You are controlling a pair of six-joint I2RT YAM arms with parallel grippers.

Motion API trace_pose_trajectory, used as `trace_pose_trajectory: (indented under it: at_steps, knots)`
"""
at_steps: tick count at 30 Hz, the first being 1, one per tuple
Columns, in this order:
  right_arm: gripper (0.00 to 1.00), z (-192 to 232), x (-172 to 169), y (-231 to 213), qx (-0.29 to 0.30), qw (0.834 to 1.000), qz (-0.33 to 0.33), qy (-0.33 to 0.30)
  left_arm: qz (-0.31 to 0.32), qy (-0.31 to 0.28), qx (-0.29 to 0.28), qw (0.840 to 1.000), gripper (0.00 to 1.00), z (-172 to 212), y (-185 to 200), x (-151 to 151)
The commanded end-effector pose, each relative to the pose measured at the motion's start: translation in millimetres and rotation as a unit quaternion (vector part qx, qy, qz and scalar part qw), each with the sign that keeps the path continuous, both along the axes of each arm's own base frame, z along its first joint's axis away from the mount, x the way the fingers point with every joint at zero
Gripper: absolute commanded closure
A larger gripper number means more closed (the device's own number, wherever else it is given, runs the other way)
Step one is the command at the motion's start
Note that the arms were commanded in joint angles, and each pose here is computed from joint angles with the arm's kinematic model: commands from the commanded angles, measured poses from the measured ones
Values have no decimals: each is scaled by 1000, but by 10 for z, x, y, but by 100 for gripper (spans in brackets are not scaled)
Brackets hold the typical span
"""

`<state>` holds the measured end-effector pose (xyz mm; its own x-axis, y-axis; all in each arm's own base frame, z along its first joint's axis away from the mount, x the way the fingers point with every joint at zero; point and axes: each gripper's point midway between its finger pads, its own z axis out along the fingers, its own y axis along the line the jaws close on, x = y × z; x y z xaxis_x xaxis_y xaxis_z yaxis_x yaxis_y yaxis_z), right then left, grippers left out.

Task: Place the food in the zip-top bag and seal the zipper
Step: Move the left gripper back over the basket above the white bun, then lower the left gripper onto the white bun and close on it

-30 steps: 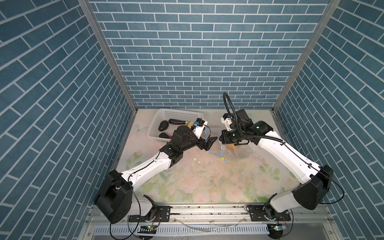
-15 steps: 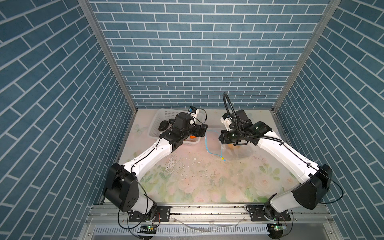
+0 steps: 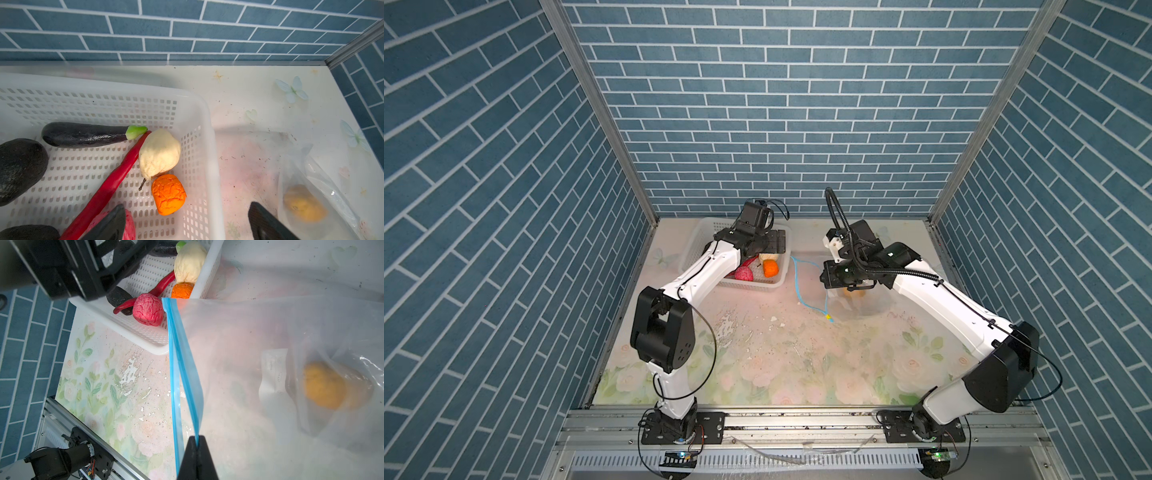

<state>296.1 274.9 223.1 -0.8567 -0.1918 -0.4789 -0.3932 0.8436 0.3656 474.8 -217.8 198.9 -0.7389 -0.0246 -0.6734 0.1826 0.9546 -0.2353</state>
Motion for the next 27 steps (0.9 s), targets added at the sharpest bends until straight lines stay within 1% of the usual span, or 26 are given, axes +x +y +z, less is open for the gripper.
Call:
trace_pose_trajectory:
  at_steps: [1,6,10,13,16,20,27]
  knots:
    - [100,-79,51,-14,-12,1000,-4,3,7,63,10,998,6,-203,63,-35]
    - [100,-107,67,-9,-18,1000,0,7,37,108,29,993,3,-394,168,57]
    - [100,-144,80,3,-20,1000,0,10,47,139,50,988,1,-552,210,119]
    - [100,-176,82,17,-21,1000,3,16,51,160,70,983,1,-673,238,170]
    - [100,-205,90,13,-23,1000,2,18,47,168,74,982,1,-755,227,246]
    - [100,-256,96,21,-27,999,3,24,47,170,60,983,1,-796,182,353]
    - [100,-310,121,31,-30,999,3,31,57,173,52,982,1,-909,185,485]
